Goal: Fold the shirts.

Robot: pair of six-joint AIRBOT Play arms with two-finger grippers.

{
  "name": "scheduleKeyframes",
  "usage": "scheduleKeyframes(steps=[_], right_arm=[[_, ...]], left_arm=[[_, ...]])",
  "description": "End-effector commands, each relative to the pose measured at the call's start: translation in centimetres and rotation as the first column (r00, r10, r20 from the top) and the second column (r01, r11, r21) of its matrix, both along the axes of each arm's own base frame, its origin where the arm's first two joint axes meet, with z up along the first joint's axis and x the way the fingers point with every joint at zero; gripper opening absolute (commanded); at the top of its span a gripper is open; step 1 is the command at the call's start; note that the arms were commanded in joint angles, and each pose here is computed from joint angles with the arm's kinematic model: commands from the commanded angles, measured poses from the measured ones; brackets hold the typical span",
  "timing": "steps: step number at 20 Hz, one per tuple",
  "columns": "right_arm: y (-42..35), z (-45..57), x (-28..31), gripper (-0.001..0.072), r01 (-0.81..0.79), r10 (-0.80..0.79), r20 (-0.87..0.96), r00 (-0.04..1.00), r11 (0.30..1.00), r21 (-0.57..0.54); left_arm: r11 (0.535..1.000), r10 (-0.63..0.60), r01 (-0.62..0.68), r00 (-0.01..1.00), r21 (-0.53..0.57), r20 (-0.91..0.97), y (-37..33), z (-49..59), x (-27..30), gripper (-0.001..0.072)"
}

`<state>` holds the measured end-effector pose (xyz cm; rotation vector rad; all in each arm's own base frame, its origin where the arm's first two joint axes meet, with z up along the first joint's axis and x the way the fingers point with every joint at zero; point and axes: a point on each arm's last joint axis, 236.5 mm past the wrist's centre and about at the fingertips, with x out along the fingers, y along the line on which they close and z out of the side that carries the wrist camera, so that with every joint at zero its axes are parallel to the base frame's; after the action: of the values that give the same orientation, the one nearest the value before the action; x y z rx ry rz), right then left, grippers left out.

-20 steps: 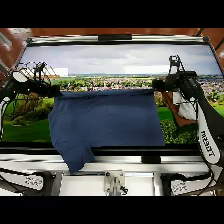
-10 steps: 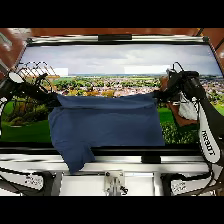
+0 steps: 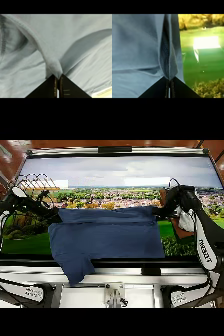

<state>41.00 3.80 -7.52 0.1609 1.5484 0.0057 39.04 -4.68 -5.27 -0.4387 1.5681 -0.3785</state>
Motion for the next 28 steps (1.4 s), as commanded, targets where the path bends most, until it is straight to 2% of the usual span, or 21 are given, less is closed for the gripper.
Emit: scheduleKeyframes(steps=[1, 10, 11, 12, 13, 14, 15, 17, 19, 23, 28], right_arm=[[-1.1, -0.1, -0.2, 0.0081, -0.016, 0.015, -0.009, 1.000, 0.999, -0.045], [-1.1, -0.2, 0.2, 0.0081, -0.032, 0.032, 0.010, 0.999, 0.998, -0.048], [-0.7, -0.1, 0.2, 0.0102, -0.027, 0.028, 0.010, 1.000, 0.999, -0.032], [-0.6, -0.1, 0.2, 0.0256, -0.026, 0.026, 0.010, 1.000, 0.999, -0.027], [-0.6, 0.0, 0.0, 0.0467, -0.031, 0.031, 0.002, 1.000, 0.999, -0.026], [-0.6, 0.2, -0.7, 0.0472, -0.057, 0.056, -0.023, 0.998, 0.998, -0.026], [-0.8, 0.6, -1.7, 0.0472, -0.097, 0.095, -0.056, 0.994, 0.995, -0.031], [-2.0, 2.2, -4.6, 0.0473, -0.188, 0.177, -0.151, 0.973, 0.981, -0.056], [-3.7, 4.1, -6.2, 0.0473, -0.197, 0.177, -0.188, 0.966, 0.976, -0.095], [-5.8, 6.1, -9.4, 0.0473, -0.076, 0.070, -0.106, 0.992, 0.996, -0.053], [-8.8, 4.3, -17.3, 0.0473, 0.066, -0.067, -0.156, 0.985, 0.998, -0.015]], left_arm=[[1.000, 0.014, -0.014, 1.000, 0.010, -0.002, 0.7, 0.0, 0.1, 0.0035], [0.998, 0.051, -0.052, 0.998, 0.023, 0.048, 2.0, 0.6, 1.7, 0.0035], [0.999, 0.049, -0.050, 0.998, 0.022, 0.044, 2.0, 0.6, 1.6, 0.0036], [0.998, 0.053, -0.054, 0.998, 0.021, 0.038, 2.0, 0.6, 1.5, 0.0097], [0.997, 0.073, -0.073, 0.997, 0.019, 0.020, 2.0, 0.6, 1.4, 0.0312], [0.996, 0.084, -0.084, 0.996, 0.013, -0.016, 1.8, 0.8, 0.8, 0.0489], [0.998, 0.066, -0.065, 0.997, 0.004, -0.042, 1.7, 1.1, -0.1, 0.0548], [0.999, 0.038, -0.040, 0.994, -0.019, -0.102, 2.0, 2.4, -2.2, 0.0543], [0.998, 0.043, -0.047, 0.992, -0.030, -0.117, 2.8, 4.0, -4.2, 0.0534], [0.993, 0.093, -0.102, 0.985, -0.056, -0.145, 3.4, 3.1, -12.0, 0.0534], [0.973, 0.193, -0.214, 0.961, -0.091, -0.198, 2.5, -0.6, -20.6, 0.0535]])
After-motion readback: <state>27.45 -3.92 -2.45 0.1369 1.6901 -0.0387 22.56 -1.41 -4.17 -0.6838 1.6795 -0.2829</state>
